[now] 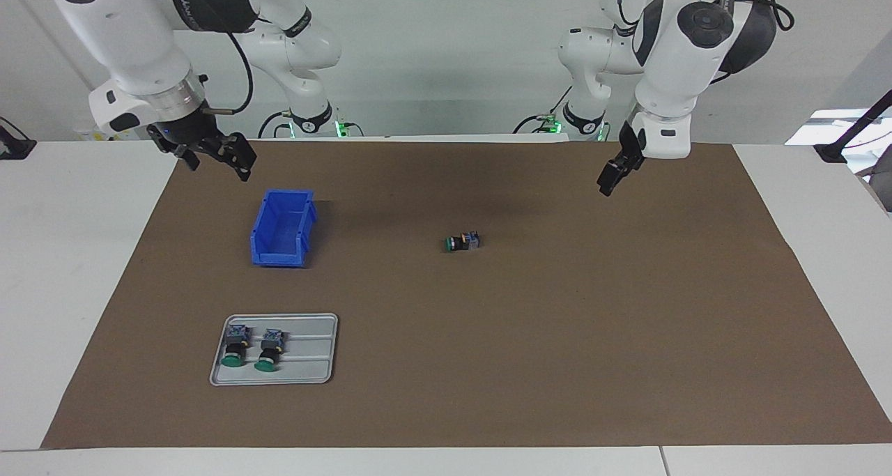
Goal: Place and press button with both arms
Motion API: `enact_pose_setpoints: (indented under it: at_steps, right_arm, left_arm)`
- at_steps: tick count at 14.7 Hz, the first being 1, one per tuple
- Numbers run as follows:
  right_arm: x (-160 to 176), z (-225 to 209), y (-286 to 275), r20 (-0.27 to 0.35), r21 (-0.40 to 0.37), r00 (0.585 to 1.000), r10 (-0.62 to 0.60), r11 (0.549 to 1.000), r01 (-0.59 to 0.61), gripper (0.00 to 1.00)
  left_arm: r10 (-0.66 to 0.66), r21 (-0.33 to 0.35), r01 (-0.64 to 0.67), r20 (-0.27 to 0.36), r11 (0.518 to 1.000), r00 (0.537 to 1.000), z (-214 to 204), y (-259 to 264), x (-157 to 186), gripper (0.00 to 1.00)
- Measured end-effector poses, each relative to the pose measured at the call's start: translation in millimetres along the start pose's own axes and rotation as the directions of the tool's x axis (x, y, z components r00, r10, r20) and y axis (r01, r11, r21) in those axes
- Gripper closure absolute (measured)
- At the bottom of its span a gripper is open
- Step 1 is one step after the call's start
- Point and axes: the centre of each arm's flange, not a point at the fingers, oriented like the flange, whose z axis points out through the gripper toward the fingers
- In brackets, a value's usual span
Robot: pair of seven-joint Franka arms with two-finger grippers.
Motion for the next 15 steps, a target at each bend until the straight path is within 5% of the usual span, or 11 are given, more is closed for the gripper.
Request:
enact_pose_setpoints:
  at_steps: [4, 15]
  right_arm:
    - [1.9, -3.0, 40.1, -0.011, 0.005, 0.989, -0.144, 0.989, 0.144, 0.01]
    - [3.7, 5.0, 41.0, 0.008, -0.006, 0.985, -0.171, 0.985, 0.171, 0.01]
  left_arm:
    - [-0.037, 0.000, 0.037, -0.002, 0.999, 0.999, 21.7, 33.0, -27.4, 0.00]
    - [-0.208, -0.053, 0.208, 0.014, 0.977, 0.978, 78.6, 110.0, -93.7, 0.00]
